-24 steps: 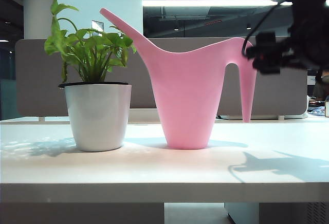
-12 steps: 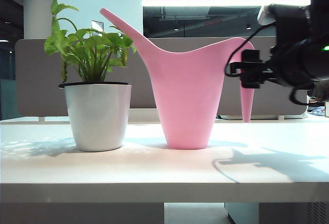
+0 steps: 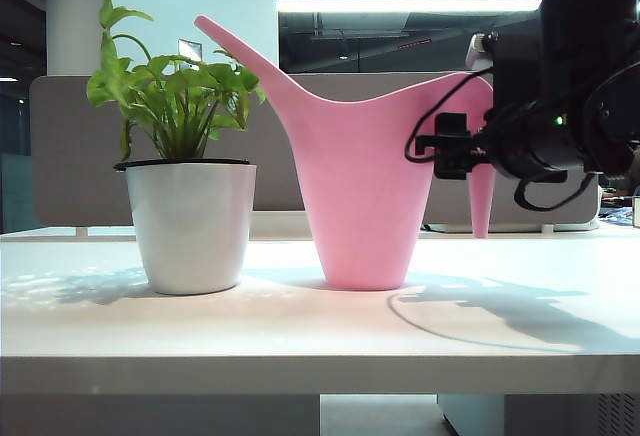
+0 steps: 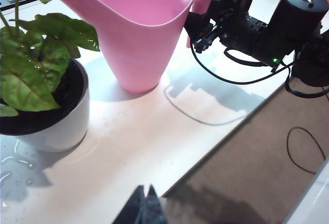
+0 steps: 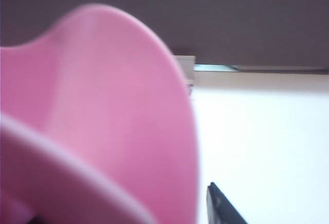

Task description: Pick up the watering can from the table, water the potted plant, and put the can back.

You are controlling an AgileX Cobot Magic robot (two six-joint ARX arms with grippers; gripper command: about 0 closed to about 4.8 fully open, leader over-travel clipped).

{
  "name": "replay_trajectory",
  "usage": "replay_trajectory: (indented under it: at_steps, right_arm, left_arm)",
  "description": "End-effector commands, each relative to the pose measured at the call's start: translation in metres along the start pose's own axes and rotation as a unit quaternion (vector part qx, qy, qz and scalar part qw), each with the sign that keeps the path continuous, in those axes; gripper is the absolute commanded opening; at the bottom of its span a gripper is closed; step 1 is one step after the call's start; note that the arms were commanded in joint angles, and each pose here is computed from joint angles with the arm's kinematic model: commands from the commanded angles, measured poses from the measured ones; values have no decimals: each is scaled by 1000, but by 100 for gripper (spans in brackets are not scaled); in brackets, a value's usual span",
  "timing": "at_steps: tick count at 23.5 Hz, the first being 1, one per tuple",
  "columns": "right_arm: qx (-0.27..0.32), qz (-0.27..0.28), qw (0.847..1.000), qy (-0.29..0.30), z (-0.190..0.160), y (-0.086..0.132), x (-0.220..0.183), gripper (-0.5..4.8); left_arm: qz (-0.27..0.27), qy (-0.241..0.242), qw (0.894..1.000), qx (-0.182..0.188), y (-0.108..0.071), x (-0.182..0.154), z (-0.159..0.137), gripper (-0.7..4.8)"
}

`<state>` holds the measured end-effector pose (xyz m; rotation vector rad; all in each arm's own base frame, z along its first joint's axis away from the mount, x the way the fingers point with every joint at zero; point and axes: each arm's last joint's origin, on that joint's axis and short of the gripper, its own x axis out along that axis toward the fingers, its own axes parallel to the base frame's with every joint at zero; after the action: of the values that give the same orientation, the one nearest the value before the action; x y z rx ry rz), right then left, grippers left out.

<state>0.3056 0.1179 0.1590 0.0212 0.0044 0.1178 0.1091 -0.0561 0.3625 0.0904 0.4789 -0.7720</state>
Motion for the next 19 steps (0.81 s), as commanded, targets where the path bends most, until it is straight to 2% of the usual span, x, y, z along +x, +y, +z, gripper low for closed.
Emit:
replay_trajectory:
  at_steps: [1,6,8,10,12,16,18,19]
  right_arm:
    - [5,-13,1000,-12,4,-4,2,322]
    - [6,-33,999,-17,5,-17,5,241]
    - [6,-39,999,-17,5,-24,6,169]
    - [5,-29,999,-17,5,-29,7,61]
    - [0,-17,1000,-22,6,-33,8,3]
    - [-36,9,997,-61,20,-35,7,-1]
    - [-53,13,996,-66,37,-35,6,-1]
    - [-83,14,994,-63,52,-35,6,-1]
  left_arm:
    - [0,-8,1000,5,0,-1,2,3]
    - [-1,-8,1000,5,0,-1,2,3]
    - [-1,-8,1000,5,0,-1,2,3]
    - [-1,-8,1000,5,0,-1,2,3]
    - [-2,-8,1000,5,0,-1,2,3]
    - [-1,-9,1000,5,0,-1,2,3]
    - [-1,-9,1000,5,0,-1,2,3]
    - [-1,-9,1000,5,0,-1,2,3]
